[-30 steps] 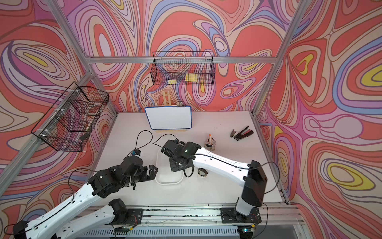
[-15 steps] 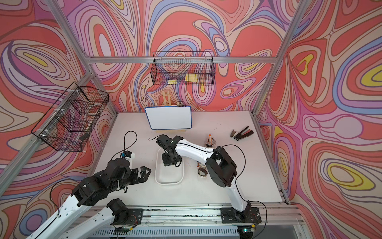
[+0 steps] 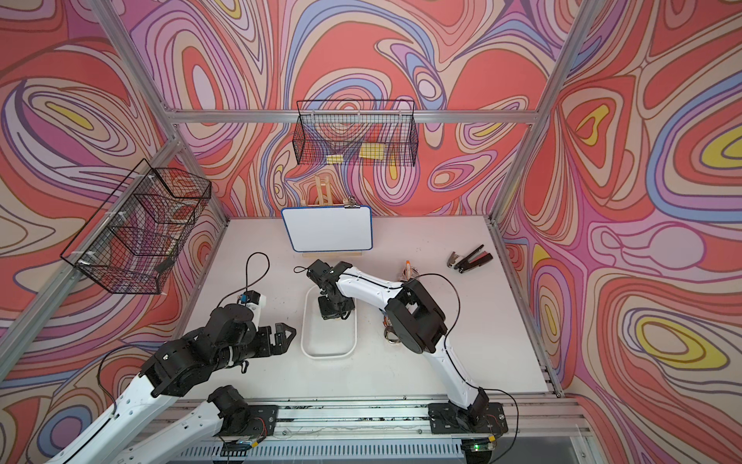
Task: Put the watch into the storage box
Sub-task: Place the watch in the storage box.
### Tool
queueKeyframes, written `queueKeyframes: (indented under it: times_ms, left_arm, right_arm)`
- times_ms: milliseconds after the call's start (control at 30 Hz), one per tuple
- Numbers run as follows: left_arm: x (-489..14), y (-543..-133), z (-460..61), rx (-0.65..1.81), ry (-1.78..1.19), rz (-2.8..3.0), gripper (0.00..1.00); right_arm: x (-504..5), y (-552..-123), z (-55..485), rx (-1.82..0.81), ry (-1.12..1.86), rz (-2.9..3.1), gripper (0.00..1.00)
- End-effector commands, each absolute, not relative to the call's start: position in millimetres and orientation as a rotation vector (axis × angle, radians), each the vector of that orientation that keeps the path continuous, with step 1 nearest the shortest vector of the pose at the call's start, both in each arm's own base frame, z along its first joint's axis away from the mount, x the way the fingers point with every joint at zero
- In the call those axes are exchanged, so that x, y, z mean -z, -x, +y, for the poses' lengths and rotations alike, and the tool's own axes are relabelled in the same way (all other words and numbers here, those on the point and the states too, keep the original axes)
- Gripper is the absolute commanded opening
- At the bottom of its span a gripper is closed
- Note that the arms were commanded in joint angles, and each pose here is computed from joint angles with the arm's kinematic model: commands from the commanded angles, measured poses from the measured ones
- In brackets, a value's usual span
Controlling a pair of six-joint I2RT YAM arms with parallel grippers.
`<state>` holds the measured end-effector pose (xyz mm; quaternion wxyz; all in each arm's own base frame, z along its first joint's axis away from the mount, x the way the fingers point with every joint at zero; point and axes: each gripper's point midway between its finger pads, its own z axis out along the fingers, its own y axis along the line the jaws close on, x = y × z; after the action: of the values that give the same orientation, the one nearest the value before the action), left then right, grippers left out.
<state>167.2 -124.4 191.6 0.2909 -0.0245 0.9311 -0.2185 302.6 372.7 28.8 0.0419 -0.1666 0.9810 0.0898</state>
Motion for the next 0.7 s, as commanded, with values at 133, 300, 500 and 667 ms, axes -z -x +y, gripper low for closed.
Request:
queueKeyframes:
  times_ms: [133,300,500,667]
  left_arm:
    - [-218.9,-168.6,-147.8,0.750,-0.024,2.413,0.95]
    - [-234.3,-168.8,-166.7,0.856,-0.084,2.400,0.94]
    - [-242.4,-172.1,-214.7,1.045,-0.145,2.418,0.93]
    - [-232.3,-162.6,-287.5,1.192,-0.172,2.493,0.91]
  right_arm:
    - [-100.1,-302.8,391.8,-0.595,0.451,2.825,0.56]
    - [-164.7,-290.8,376.3,-0.758,0.408,2.715,0.65]
    - [-197.9,-284.9,295.2,-0.765,0.212,2.671,0.68]
    - [-185.0,-289.7,210.4,-0.744,-0.030,2.679,0.68]
